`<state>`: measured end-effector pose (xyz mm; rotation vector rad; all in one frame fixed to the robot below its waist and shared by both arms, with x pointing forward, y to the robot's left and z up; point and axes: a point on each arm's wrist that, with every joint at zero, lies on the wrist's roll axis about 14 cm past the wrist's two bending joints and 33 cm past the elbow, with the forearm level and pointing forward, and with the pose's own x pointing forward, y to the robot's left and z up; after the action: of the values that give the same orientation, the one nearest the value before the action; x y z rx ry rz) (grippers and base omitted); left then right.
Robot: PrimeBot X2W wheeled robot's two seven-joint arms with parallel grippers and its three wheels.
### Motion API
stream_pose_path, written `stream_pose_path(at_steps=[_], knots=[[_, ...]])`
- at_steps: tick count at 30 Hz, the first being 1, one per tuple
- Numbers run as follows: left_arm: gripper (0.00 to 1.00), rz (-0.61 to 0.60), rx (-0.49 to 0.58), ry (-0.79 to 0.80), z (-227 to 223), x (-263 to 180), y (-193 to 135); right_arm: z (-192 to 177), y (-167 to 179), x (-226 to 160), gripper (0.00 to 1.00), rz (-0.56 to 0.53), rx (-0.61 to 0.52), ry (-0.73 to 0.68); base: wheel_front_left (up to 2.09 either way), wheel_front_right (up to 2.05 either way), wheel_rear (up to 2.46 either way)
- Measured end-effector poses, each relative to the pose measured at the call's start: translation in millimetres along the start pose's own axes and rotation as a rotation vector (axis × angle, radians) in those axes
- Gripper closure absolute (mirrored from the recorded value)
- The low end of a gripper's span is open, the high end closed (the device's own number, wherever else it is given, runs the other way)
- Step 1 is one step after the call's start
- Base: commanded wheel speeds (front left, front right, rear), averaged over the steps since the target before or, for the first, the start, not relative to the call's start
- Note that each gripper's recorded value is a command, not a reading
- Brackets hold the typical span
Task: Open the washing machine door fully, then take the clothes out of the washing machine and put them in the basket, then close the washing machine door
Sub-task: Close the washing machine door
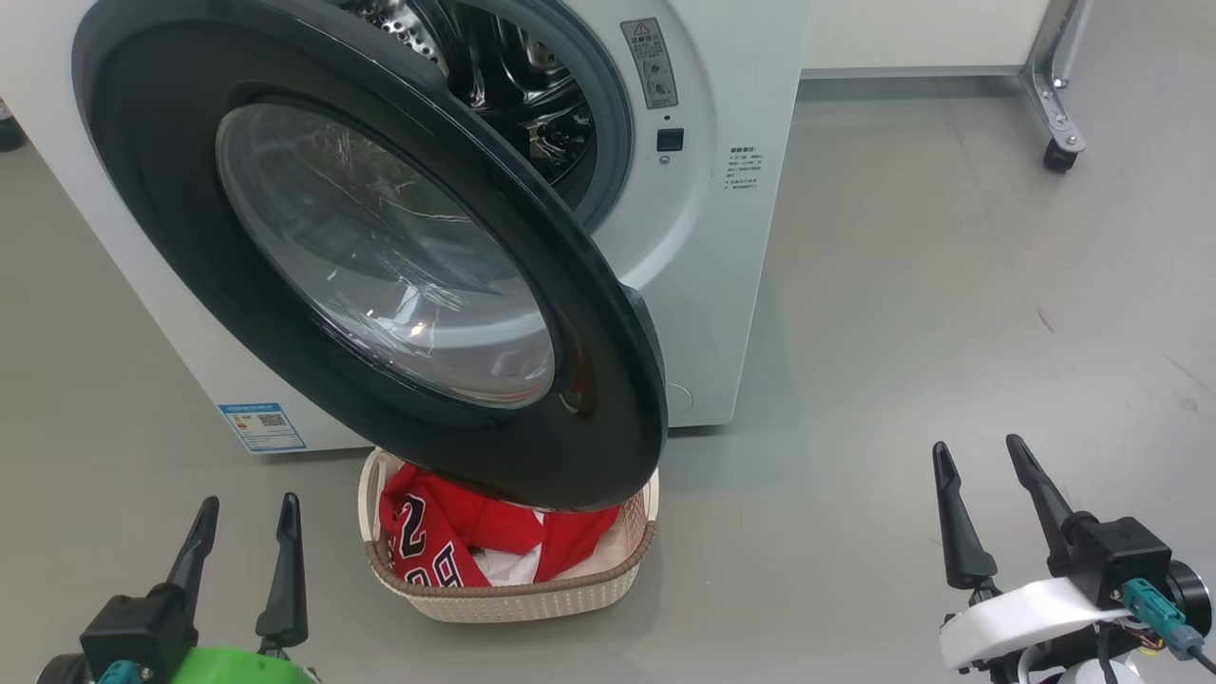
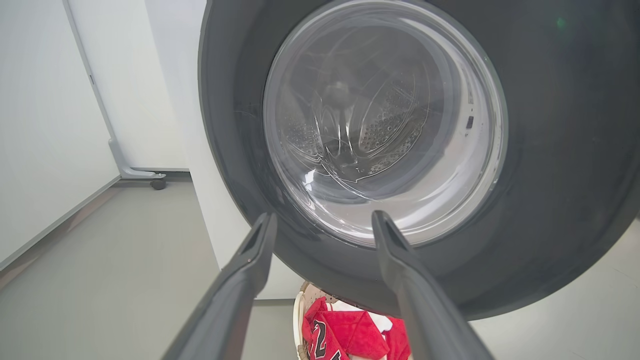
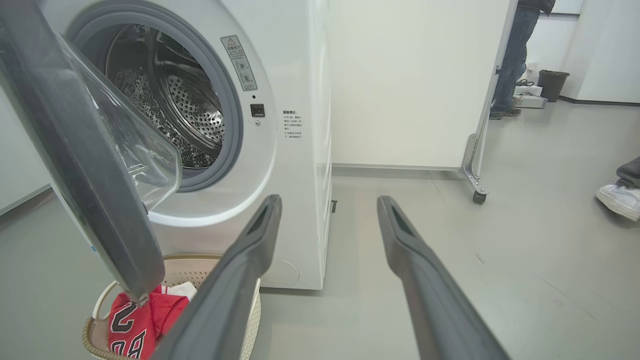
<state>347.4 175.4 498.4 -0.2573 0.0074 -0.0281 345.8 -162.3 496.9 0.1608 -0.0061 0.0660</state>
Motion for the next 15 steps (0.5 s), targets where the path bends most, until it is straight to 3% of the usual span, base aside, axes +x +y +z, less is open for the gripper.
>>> stream_pose_path(at_steps=[10,11,12,14,15], knots=[[0.0,0.014,0.006,-0.01,1.4,-0.7,1.3,0.5,0.8,0.1,0.0,0.003,-0.001,-0.001,0.0,0.0,0.0],[0.0,0.017,0.007,-0.011,1.4,-0.7,1.6,0.6,1.0,0.2,0.08,0.003,-0.001,-0.002,0.0,0.0,0.0],[0.0,0.018,0.008,-0.011,1.4,-0.8,1.6,0.6,1.0,0.2,0.45,0.003,-0.001,-0.002,0.0,0.0,0.0],[0.0,0.018,0.011,-0.013,1.6,-0.8,1.4,0.8,1.0,0.3,1.0,0.003,-0.001,-0.002,0.0,0.0,0.0],[0.0,0.019,0.01,-0.012,1.4,-0.8,1.2,0.8,1.1,0.4,1.0,0.003,0.0,-0.003,0.0,0.0,0.0]])
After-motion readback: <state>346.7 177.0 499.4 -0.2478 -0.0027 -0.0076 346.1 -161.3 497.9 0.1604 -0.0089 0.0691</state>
